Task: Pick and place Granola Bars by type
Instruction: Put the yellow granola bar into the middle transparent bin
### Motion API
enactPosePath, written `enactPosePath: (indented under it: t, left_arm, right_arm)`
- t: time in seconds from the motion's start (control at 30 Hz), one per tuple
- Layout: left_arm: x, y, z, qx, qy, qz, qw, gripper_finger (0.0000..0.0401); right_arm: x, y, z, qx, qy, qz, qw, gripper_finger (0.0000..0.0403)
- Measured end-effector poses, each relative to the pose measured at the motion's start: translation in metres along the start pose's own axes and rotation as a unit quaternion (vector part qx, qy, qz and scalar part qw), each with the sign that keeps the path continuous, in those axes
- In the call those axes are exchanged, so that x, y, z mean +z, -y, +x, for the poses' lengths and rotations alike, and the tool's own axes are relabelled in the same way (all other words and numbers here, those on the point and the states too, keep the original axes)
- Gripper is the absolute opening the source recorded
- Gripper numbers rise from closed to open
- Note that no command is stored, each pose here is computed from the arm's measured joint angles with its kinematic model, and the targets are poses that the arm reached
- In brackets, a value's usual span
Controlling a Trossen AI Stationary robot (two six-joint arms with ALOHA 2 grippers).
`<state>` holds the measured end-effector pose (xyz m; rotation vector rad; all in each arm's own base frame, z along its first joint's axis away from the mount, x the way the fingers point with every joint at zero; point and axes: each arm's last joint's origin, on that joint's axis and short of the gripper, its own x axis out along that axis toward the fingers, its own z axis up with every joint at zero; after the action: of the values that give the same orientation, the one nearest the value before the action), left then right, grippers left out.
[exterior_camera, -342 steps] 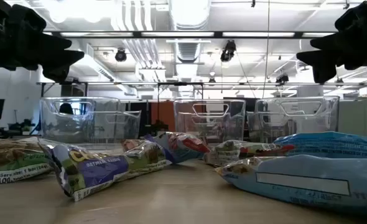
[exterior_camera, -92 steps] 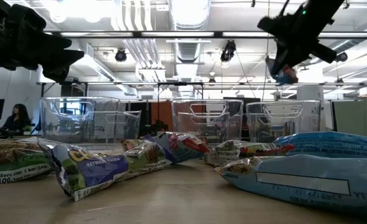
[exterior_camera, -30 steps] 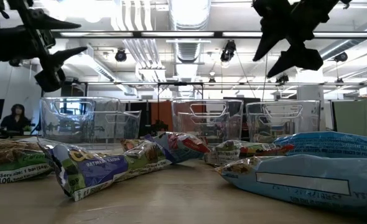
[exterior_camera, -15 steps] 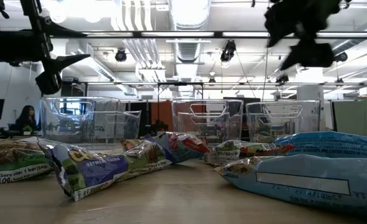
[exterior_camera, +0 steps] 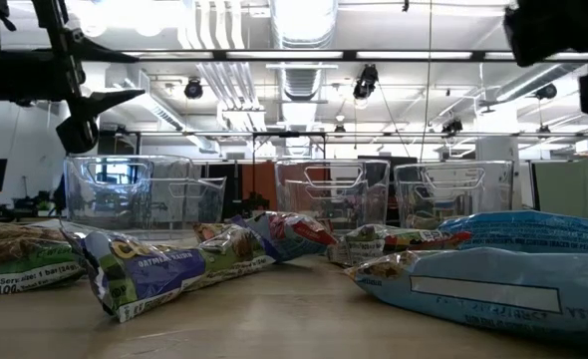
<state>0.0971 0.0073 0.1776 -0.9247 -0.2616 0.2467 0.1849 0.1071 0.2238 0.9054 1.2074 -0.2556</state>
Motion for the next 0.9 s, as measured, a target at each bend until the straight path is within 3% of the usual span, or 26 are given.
enactPosePath:
  t: [0.23, 0.53, 0.9]
  left_arm:
    - [-0.002, -0.002, 0.000, 0.010, -0.007, 0.000, 1.000, 0.0181]
    - [-0.002, -0.002, 0.000, 0.011, -0.008, 0.001, 1.000, 0.0181]
    - [-0.002, -0.003, 0.000, 0.017, -0.003, 0.002, 1.000, 0.0181]
  right_arm:
    - [-0.012, -0.009, 0.047, -0.061, -0.074, 0.002, 0.995, 0.0224]
    - [-0.035, -0.027, 0.077, -0.110, -0.095, -0.038, 0.989, 0.0224]
    - [-0.062, -0.025, 0.107, -0.174, -0.114, 0.006, 0.978, 0.0224]
